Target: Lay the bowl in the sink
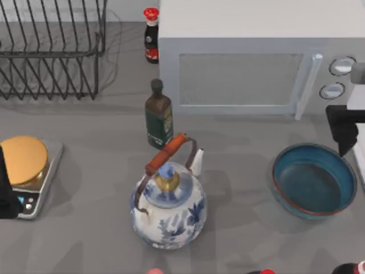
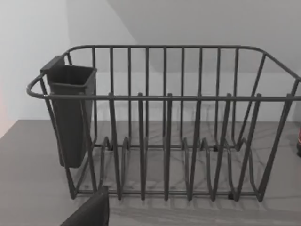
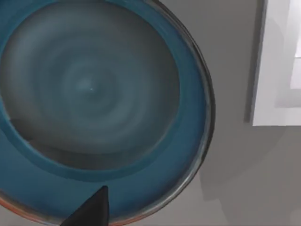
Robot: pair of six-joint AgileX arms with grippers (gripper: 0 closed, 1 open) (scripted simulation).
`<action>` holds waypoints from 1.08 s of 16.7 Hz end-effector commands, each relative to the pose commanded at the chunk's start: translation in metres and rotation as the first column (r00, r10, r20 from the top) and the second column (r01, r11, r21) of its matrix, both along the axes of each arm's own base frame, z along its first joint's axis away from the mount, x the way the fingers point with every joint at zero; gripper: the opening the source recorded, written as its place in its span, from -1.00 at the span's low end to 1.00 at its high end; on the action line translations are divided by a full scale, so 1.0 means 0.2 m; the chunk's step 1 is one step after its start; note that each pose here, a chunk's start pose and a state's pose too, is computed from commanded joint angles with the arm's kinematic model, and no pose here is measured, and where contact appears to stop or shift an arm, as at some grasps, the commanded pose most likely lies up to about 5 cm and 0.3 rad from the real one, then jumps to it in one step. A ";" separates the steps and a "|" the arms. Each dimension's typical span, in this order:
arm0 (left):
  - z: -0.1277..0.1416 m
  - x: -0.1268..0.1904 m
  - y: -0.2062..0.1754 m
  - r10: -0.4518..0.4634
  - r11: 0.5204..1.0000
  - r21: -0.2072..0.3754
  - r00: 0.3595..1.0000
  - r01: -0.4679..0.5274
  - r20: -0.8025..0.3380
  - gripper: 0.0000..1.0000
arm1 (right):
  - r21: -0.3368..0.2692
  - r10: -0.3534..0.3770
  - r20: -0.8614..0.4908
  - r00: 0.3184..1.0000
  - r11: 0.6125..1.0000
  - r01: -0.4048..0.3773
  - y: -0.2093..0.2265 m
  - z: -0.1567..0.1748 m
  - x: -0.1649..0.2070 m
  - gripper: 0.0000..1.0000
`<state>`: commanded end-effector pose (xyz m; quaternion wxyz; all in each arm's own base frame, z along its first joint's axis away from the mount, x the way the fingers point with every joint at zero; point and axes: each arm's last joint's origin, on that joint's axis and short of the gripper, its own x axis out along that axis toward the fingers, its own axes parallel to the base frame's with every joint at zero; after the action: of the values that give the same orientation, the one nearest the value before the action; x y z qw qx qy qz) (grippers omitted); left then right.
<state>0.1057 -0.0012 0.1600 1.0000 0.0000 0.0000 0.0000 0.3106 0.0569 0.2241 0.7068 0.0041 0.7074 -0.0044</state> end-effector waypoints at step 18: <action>0.00 0.00 0.00 0.000 1.000 0.000 1.000 0.000 0.000 1.00 | 0.000 0.002 0.001 1.000 1.000 -0.002 0.01 -0.48 0.00 0.40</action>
<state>0.1057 -0.0012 0.1600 1.0000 0.0000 0.0000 0.0000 0.3106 0.0582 0.1290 0.7071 0.0034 0.7071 -0.0036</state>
